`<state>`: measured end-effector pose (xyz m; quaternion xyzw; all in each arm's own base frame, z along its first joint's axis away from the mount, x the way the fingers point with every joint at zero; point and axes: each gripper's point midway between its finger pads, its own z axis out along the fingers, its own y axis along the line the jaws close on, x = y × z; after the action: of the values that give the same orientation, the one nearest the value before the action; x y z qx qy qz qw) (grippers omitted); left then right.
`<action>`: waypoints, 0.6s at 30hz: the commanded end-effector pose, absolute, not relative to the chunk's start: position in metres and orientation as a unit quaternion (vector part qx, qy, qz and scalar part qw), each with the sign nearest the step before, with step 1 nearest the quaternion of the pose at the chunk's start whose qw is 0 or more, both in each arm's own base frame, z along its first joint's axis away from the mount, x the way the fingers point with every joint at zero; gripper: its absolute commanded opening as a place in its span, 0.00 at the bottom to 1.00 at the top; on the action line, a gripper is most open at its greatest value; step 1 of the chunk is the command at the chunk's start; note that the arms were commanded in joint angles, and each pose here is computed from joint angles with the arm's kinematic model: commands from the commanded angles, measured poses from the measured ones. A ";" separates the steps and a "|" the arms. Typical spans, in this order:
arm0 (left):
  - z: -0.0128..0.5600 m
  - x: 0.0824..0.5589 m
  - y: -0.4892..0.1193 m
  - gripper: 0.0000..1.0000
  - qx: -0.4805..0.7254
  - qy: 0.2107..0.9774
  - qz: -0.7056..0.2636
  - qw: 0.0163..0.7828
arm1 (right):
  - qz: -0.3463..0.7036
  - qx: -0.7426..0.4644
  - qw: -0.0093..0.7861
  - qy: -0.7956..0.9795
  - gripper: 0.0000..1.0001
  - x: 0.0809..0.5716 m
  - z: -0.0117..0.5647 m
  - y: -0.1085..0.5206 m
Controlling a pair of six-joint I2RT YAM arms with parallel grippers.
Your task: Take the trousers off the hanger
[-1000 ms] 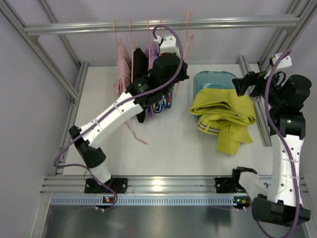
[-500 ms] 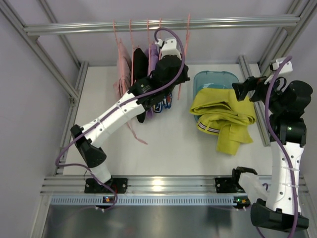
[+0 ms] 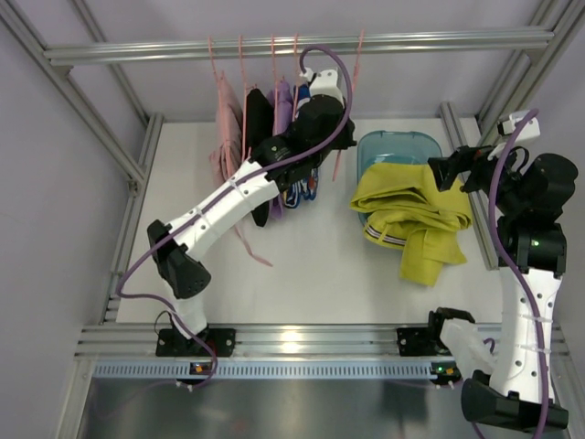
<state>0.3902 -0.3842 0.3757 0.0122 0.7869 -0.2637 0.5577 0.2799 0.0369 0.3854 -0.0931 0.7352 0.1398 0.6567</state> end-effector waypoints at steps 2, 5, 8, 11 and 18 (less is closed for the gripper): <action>0.373 0.374 -0.378 0.18 0.021 0.793 -0.287 0.537 | 0.131 -0.098 0.673 0.721 1.00 0.277 0.402 0.036; 0.386 0.362 -0.370 0.33 0.030 0.786 -0.299 0.541 | 0.133 -0.097 0.675 0.719 0.99 0.278 0.405 0.036; 0.414 0.349 -0.361 0.61 0.055 0.766 -0.309 0.561 | 0.136 -0.096 0.676 0.718 1.00 0.277 0.408 0.037; 0.444 0.339 -0.345 0.83 0.092 0.741 -0.298 0.595 | 0.140 -0.096 0.680 0.713 0.99 0.275 0.413 0.038; 0.493 0.298 -0.310 0.98 0.164 0.688 -0.309 0.636 | 0.152 -0.100 0.682 0.708 0.99 0.272 0.422 0.043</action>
<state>0.3219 -0.3330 0.4483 0.1213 0.7389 -0.2966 0.5928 0.2780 0.0389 0.3943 -0.0902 0.7318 0.1469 0.6593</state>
